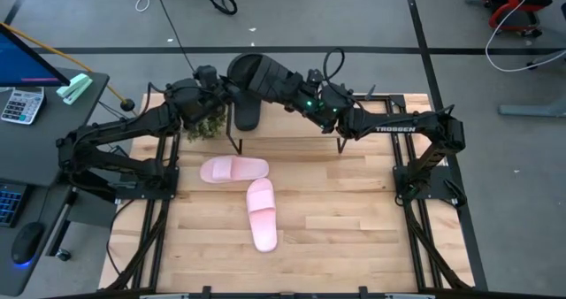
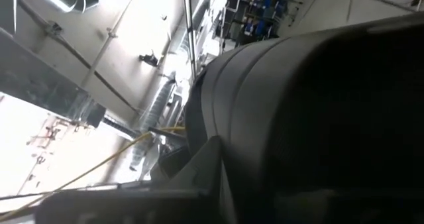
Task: Pick and place slides into the shelf
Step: Put the black slide on the shelf
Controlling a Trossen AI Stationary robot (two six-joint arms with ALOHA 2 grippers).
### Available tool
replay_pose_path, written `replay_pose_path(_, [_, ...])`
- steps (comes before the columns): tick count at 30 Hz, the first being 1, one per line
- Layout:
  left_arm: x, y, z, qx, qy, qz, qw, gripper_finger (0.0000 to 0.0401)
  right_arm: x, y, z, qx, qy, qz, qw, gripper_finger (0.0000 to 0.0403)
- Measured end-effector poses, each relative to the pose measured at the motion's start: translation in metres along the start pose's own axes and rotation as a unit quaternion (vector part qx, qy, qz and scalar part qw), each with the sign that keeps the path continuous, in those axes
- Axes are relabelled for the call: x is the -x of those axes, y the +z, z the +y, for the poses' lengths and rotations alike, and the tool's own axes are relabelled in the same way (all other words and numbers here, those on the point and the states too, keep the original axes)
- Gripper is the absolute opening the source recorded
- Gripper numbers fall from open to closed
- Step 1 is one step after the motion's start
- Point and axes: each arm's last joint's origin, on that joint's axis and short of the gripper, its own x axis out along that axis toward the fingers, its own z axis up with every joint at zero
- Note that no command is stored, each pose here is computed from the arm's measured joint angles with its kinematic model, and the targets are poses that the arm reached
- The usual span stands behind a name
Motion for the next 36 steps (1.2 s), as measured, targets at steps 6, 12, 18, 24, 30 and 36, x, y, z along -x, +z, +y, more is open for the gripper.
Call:
replay_pose_path(6, [0.0,0.001,0.0,0.0,0.001,-0.005,1.0,0.0095,0.0,-0.003,0.0,0.001,0.012,0.043,0.999,0.0084])
replay_pose_path(12, [0.003,0.004,0.0,-0.018,-0.004,-0.006,1.0,0.0066,0.002,-0.003,0.003,0.007,0.021,0.077,0.997,0.0128])
replay_pose_path(18, [0.005,0.01,0.004,-0.028,-0.001,-0.014,0.999,0.0076,0.014,0.003,0.011,0.042,-0.015,0.123,0.991,0.0169])
replay_pose_path(24, [0.001,0.016,0.012,-0.025,-0.013,-0.009,1.0,0.0081,0.032,0.012,0.022,0.075,-0.042,0.185,0.979,0.0197])
replay_pose_path(30, [-0.004,0.023,0.025,-0.023,-0.025,0.001,0.999,0.0065,0.053,0.02,0.038,0.115,-0.047,0.239,0.963,0.0206])
replay_pose_path(36, [-0.01,0.034,0.044,0.013,-0.081,0.035,0.996,0.0088,0.073,0.03,0.052,0.181,-0.039,0.262,0.947,0.0202])
